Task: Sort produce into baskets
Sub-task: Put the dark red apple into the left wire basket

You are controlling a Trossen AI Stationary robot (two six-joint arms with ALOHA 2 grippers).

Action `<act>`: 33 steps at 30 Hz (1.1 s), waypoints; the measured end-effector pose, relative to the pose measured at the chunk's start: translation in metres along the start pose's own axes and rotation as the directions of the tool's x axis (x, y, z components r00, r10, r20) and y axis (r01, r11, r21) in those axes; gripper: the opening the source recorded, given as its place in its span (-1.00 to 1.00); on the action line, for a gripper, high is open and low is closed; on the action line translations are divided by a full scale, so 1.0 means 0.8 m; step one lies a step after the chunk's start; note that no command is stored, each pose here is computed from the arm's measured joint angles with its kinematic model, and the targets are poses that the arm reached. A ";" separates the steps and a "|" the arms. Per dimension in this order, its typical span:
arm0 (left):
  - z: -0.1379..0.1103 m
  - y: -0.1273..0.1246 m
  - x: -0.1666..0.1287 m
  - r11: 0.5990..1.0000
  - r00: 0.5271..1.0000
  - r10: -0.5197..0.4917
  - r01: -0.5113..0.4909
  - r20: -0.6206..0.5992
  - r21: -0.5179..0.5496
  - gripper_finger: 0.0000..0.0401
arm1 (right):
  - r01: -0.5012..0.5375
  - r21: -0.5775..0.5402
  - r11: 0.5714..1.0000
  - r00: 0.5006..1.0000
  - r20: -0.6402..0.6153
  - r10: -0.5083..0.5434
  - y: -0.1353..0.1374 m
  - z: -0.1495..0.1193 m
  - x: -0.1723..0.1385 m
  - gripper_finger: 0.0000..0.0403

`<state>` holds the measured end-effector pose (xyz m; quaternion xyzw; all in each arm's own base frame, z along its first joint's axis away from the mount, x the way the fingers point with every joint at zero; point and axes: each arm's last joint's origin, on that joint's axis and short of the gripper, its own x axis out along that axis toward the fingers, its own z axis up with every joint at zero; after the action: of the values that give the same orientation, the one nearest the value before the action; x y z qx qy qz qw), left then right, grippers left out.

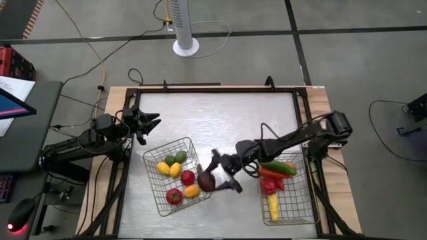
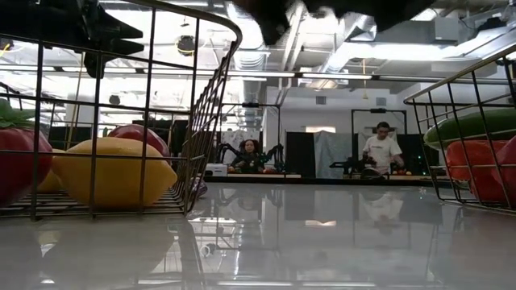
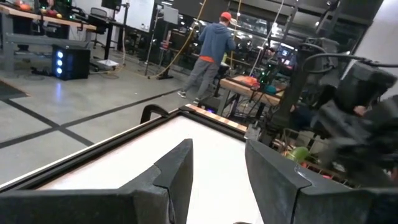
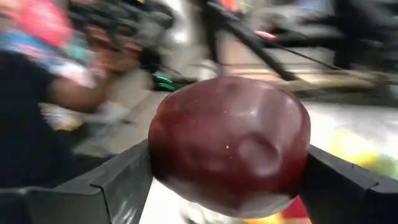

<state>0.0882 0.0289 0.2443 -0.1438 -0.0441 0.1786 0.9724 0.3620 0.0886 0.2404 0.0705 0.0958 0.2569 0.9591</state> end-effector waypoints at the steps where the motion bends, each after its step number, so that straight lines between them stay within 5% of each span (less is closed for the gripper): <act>1: 0.000 0.000 0.000 1.000 1.000 0.000 0.000 0.000 0.000 -0.34 | -0.066 0.002 0.998 0.997 0.027 0.066 0.002 0.005 0.007 0.81; 4: -0.001 0.000 0.000 1.000 1.000 0.001 -0.001 -0.004 0.000 -0.34 | -0.256 0.014 0.966 0.964 0.078 0.255 0.007 0.015 0.021 0.81; 7: -0.001 0.000 0.000 1.000 1.000 0.002 -0.002 -0.006 0.001 -0.34 | -0.295 0.013 0.955 0.951 0.101 0.292 0.007 0.023 0.032 0.82; 12: -0.001 0.000 0.000 1.000 1.000 0.002 -0.002 -0.007 0.001 -0.34 | -0.083 -0.006 0.997 0.996 0.043 0.083 -0.007 0.013 0.044 0.82; 17: -0.001 0.000 0.000 1.000 1.000 0.003 -0.003 -0.009 0.006 -0.34 | 0.109 -0.032 0.994 0.994 -0.024 -0.109 -0.014 0.004 0.044 0.82; 33: -0.001 0.000 0.000 1.000 1.000 0.002 -0.002 -0.008 0.004 -0.34 | 0.171 -0.007 0.985 0.984 -0.055 -0.171 -0.033 0.000 0.040 0.98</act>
<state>0.0882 0.0289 0.2435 -0.1427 -0.0395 0.1793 0.9726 0.4022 0.0819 0.2308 0.0535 0.1279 0.1757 0.9746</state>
